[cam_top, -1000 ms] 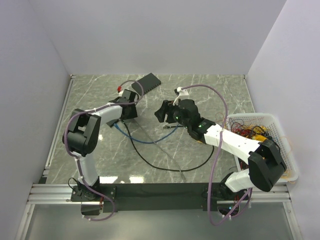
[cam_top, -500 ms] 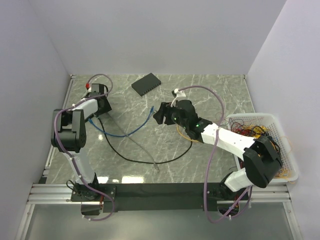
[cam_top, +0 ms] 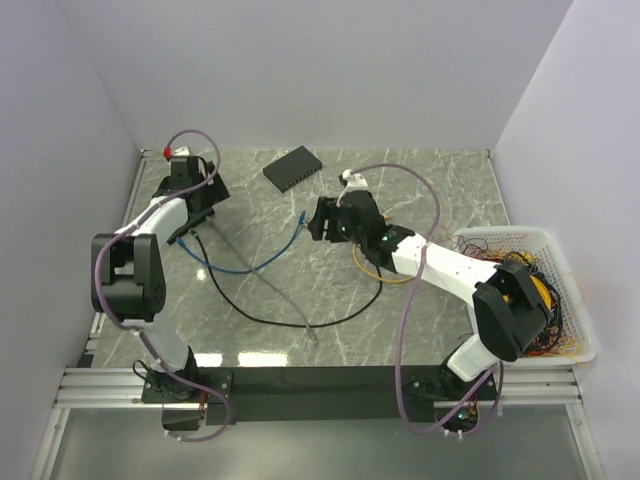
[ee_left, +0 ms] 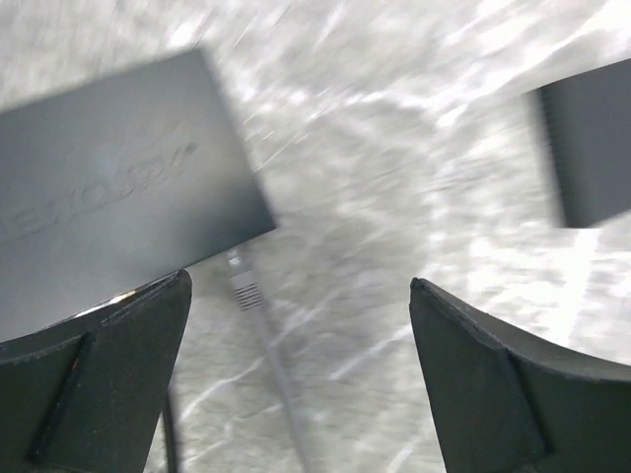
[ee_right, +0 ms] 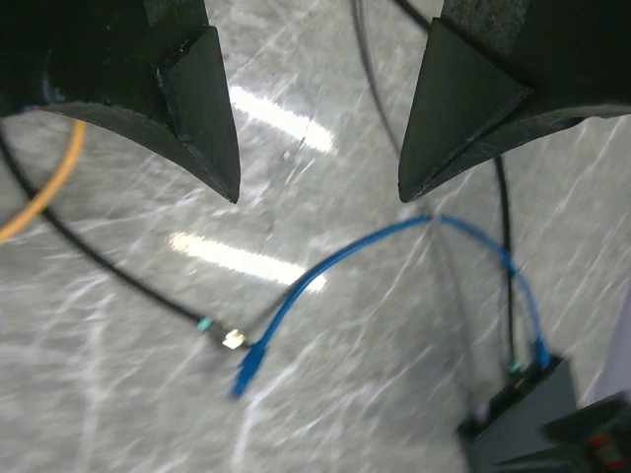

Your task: Insert the plug into the switch port

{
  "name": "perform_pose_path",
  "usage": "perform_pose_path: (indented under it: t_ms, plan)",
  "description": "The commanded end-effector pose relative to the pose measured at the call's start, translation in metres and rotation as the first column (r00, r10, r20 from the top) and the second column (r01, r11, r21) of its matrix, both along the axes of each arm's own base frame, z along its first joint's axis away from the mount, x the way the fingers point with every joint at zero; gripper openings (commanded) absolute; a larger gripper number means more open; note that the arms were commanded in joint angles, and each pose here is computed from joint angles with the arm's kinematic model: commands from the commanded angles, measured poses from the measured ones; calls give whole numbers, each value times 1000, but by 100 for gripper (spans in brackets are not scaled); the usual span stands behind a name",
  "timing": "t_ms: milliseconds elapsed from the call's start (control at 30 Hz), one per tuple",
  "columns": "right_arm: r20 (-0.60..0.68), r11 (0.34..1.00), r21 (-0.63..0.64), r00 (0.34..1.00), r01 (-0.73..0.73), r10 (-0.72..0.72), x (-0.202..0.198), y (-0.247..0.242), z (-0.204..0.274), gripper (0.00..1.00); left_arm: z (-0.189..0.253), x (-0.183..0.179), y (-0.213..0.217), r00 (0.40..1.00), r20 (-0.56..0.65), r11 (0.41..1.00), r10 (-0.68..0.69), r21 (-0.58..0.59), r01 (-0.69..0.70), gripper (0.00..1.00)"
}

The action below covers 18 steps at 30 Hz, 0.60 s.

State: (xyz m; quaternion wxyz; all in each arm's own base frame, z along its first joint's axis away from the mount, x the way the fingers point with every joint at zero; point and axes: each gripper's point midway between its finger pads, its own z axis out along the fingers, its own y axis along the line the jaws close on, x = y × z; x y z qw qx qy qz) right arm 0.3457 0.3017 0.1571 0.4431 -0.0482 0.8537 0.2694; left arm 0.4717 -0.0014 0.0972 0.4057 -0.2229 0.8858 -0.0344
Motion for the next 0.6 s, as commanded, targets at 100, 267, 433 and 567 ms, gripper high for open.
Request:
perform_pose_path:
  t_ms: [100, 267, 433, 567]
  plan:
    - [-37, 941, -163, 951, 296, -305, 53, -55, -1, 71, 67, 1, -32, 973, 217, 994, -81, -49, 93, 100]
    - [-159, 914, -162, 904, 372, -396, 85, -92, -34, 67, 87, -18, -60, 936, 318, 982, -153, -58, 180, 99]
    - [-237, 901, -164, 871, 401, -431, 103, -112, -53, 66, 101, -27, -79, 893, 402, 966, -201, -71, 249, 99]
    - [-262, 885, -182, 847, 428, -463, 111, -124, -61, 68, 113, -5, -100, 862, 424, 936, -277, -82, 341, 99]
